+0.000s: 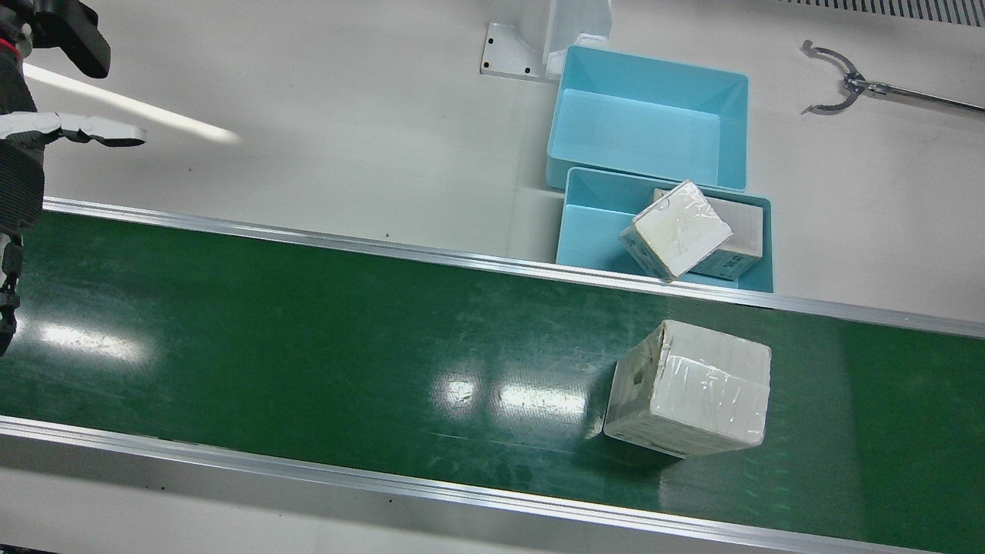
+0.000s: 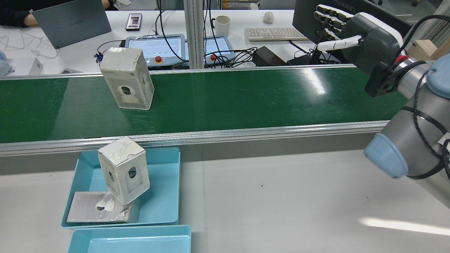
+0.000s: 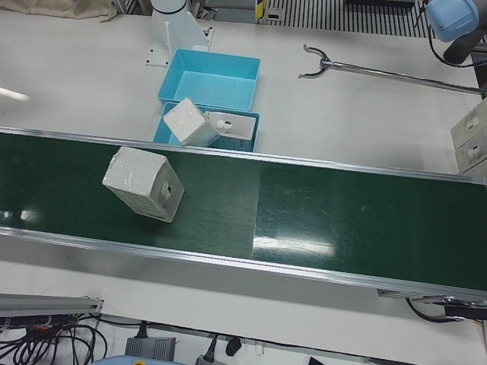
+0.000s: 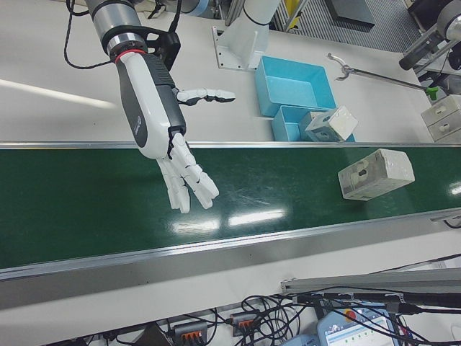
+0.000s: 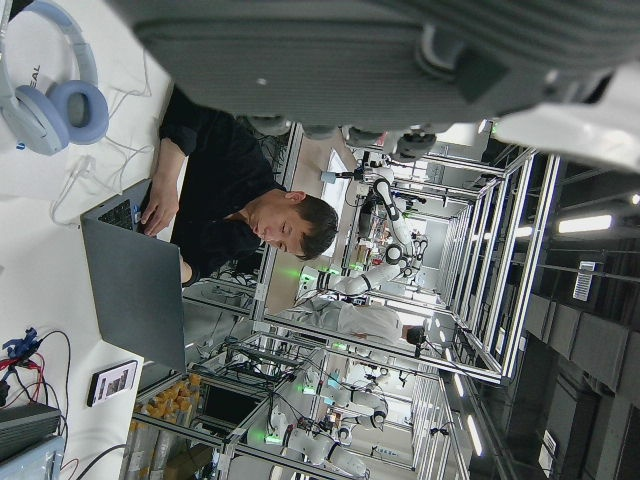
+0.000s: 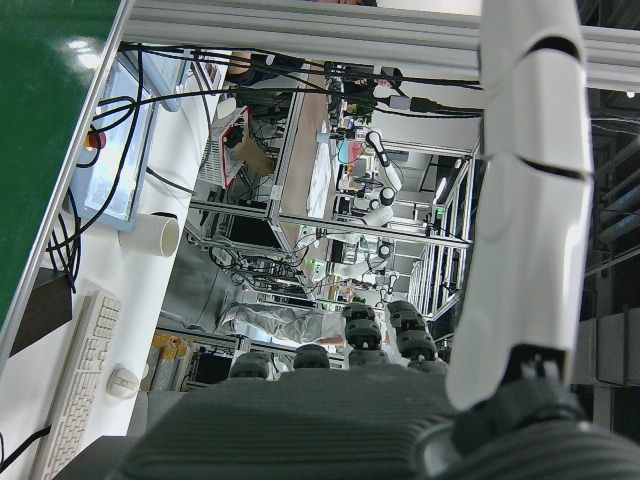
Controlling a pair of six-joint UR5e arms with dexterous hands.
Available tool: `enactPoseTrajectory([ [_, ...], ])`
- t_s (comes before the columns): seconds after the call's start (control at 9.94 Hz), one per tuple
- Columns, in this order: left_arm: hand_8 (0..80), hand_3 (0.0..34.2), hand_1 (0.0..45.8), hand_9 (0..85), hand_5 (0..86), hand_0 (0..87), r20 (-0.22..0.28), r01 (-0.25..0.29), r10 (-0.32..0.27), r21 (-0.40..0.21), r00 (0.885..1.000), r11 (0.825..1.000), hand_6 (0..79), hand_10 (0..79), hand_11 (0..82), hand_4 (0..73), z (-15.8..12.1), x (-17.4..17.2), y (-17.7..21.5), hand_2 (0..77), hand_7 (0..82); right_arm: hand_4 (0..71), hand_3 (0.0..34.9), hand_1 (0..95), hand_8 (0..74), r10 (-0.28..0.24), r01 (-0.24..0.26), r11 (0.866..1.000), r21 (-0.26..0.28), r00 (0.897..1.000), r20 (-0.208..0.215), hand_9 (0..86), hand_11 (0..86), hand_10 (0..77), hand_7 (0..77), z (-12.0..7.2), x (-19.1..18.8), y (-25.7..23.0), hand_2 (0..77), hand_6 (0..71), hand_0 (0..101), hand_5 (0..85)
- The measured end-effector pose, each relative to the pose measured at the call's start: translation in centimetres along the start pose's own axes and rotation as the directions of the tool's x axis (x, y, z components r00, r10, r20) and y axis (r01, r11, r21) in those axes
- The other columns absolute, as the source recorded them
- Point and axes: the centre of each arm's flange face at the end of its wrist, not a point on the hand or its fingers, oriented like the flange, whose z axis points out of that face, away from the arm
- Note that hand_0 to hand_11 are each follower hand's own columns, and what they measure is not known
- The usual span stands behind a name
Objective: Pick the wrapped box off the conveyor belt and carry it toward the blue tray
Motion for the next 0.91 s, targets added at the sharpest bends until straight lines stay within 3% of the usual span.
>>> enactPoseTrajectory([
  [0.91, 0.0, 0.0, 0.0, 0.0, 1.1, 0.0, 0.000, 0.000, 0.000, 0.000, 1.000, 1.000, 0.0, 0.0, 0.0, 0.0, 0.0, 0.0, 0.0, 0.5, 0.0, 3.8, 6.7, 13.1, 0.0, 0.004, -0.004, 1.000, -0.005, 1.000, -0.017, 1.6, 1.1, 0.5, 1.6, 0.7, 1.1, 0.4, 12.5, 0.0, 47, 9.3],
])
